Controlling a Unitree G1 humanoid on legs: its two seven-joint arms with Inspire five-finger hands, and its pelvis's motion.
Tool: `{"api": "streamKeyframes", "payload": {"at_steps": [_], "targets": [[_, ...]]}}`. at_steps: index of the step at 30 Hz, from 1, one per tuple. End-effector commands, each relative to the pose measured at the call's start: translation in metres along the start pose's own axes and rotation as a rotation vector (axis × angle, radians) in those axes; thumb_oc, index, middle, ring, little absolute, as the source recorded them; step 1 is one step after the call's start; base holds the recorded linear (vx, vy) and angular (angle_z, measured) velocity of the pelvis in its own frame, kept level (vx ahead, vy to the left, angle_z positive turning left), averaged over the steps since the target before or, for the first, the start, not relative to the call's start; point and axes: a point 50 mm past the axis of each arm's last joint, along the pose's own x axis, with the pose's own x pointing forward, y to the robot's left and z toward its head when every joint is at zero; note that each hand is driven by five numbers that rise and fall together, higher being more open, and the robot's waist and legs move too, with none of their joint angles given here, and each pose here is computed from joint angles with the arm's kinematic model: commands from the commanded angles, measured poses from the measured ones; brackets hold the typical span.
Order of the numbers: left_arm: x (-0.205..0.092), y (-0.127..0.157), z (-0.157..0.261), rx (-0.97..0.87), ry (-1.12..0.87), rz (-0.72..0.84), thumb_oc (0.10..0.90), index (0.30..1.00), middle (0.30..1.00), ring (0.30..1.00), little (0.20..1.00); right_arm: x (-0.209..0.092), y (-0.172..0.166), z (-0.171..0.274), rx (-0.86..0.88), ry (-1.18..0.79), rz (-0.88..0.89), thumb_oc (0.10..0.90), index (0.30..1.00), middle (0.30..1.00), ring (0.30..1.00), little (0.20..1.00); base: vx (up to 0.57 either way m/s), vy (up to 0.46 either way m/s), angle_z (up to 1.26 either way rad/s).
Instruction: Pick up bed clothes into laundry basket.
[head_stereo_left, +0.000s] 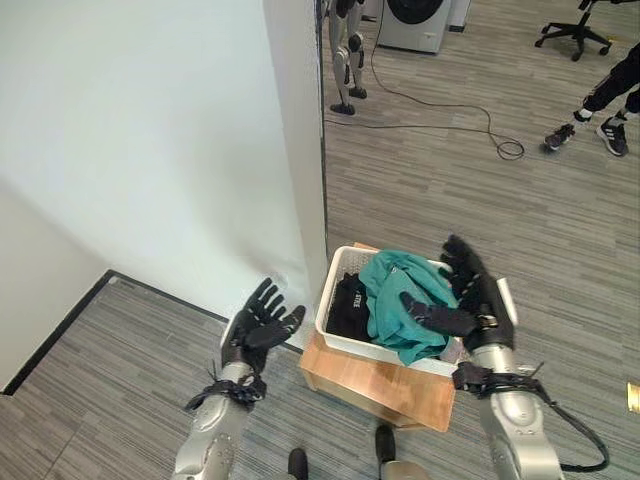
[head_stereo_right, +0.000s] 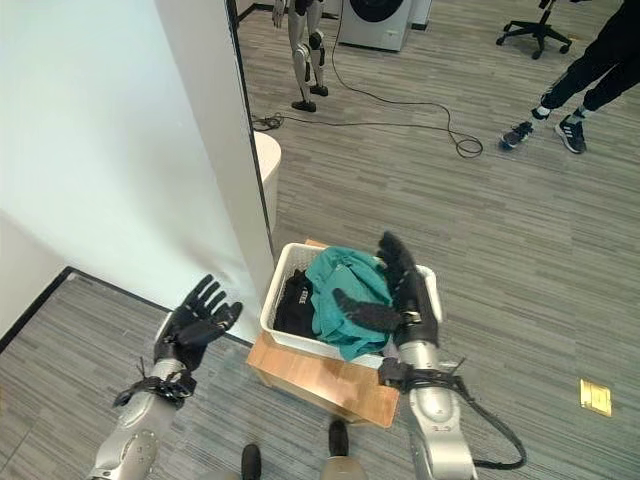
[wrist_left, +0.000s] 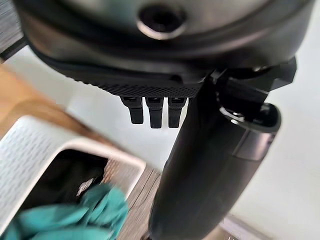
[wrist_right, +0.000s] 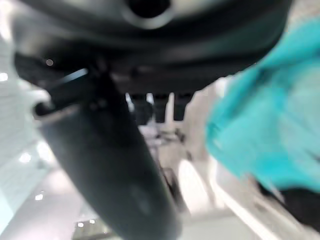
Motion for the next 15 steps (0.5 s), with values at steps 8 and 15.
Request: {"api": "streamKeyframes", "payload": {"at_steps": [8, 15], "targets": [[0.018, -0.022, 0.027, 0.142, -0.136, -0.158, 0.800, 0.900, 0.900, 0.900, 0.900, -0.005, -0.002, 0.006, -0.023, -0.070, 0.058, 0.800, 0.900, 0.900, 0.900, 0.900, 0.00, 0.002, -0.05], [0.019, -0.022, 0.032, 0.152, -0.157, -0.157, 0.800, 0.900, 0.900, 0.900, 0.900, -0.007, -0.009, 0.002, -0.008, -0.053, 0.018, 0.800, 0.900, 0.900, 0.900, 0.900, 0.01, 0.001, -0.06]]}}
